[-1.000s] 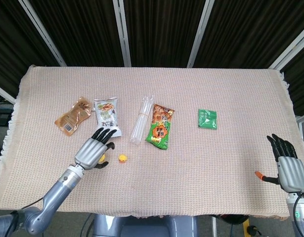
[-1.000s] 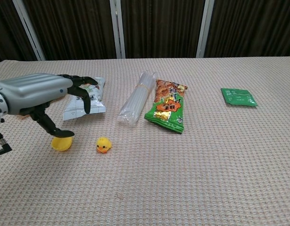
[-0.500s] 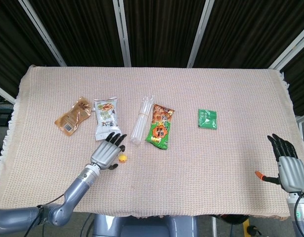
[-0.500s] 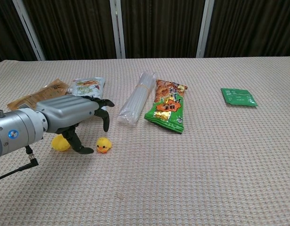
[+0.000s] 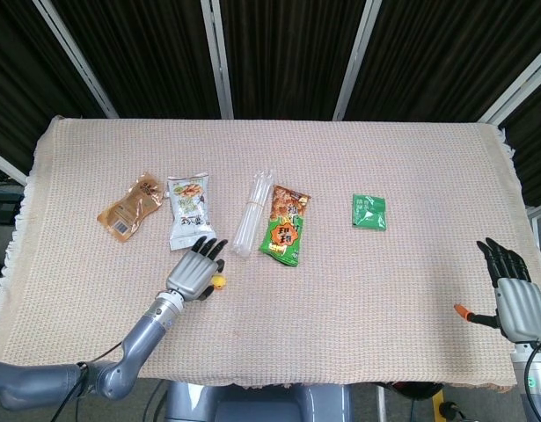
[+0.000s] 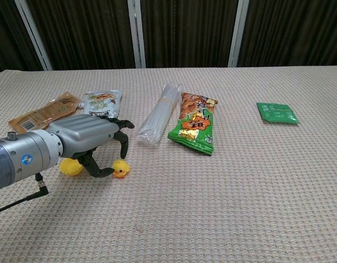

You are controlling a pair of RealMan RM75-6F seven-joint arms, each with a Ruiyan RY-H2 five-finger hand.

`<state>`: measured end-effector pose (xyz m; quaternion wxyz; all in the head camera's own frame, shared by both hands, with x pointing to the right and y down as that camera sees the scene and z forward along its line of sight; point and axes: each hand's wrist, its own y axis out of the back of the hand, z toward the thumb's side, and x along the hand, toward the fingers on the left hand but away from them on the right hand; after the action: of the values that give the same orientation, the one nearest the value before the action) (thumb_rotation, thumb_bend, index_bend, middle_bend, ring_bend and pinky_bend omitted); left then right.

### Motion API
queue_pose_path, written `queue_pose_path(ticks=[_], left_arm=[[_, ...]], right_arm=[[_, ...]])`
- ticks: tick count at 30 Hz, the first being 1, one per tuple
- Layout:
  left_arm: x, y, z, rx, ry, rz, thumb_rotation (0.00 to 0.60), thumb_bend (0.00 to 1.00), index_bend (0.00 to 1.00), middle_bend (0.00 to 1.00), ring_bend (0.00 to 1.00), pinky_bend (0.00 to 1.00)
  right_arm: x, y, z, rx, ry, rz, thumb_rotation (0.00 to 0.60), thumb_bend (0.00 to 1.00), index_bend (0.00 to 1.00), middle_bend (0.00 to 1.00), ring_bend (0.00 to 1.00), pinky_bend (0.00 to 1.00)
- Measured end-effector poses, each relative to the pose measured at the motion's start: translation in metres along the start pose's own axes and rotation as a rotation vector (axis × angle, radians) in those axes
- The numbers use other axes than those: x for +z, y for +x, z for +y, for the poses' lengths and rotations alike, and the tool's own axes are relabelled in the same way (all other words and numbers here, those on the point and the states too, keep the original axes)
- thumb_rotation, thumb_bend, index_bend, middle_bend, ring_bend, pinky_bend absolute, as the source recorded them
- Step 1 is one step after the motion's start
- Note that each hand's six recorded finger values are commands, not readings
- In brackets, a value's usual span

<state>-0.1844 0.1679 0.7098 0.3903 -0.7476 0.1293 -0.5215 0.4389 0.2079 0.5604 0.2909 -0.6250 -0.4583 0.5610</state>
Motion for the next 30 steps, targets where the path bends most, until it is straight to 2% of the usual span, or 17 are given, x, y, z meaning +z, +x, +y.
queue_pose_path(ticks=[11, 18, 22, 30], left_arm=[[0.004, 0.002, -0.006, -0.014, -0.001, 0.001, 0.6, 0.38, 0.38, 0.0, 0.0, 0.01], [0.004, 0.002, -0.009, -0.019, -0.001, 0.007, 0.6, 0.4, 0.54, 0.0, 0.0, 0.01], [0.004, 0.002, -0.009, -0.015, -0.01, 0.01, 0.6, 0.4, 0.56, 0.0, 0.0, 0.01], [0.004, -0.005, 0.01, 0.041, -0.048, -0.001, 0.6, 0.4, 0.57, 0.0, 0.0, 0.0]], right_arm=[[0.0, 0.0, 0.001, -0.01, -0.004, 0.003, 0.6, 0.02, 0.0, 0.0, 0.0, 0.0], [0.001, 0.0, 0.002, -0.015, -0.007, 0.006, 0.6, 0.02, 0.0, 0.0, 0.0, 0.0], [0.001, 0.0, 0.002, -0.016, -0.009, 0.007, 0.6, 0.02, 0.0, 0.0, 0.0, 0.0], [0.0, 0.001, 0.003, -0.018, -0.007, 0.007, 0.6, 0.02, 0.0, 0.0, 0.0, 0.0]])
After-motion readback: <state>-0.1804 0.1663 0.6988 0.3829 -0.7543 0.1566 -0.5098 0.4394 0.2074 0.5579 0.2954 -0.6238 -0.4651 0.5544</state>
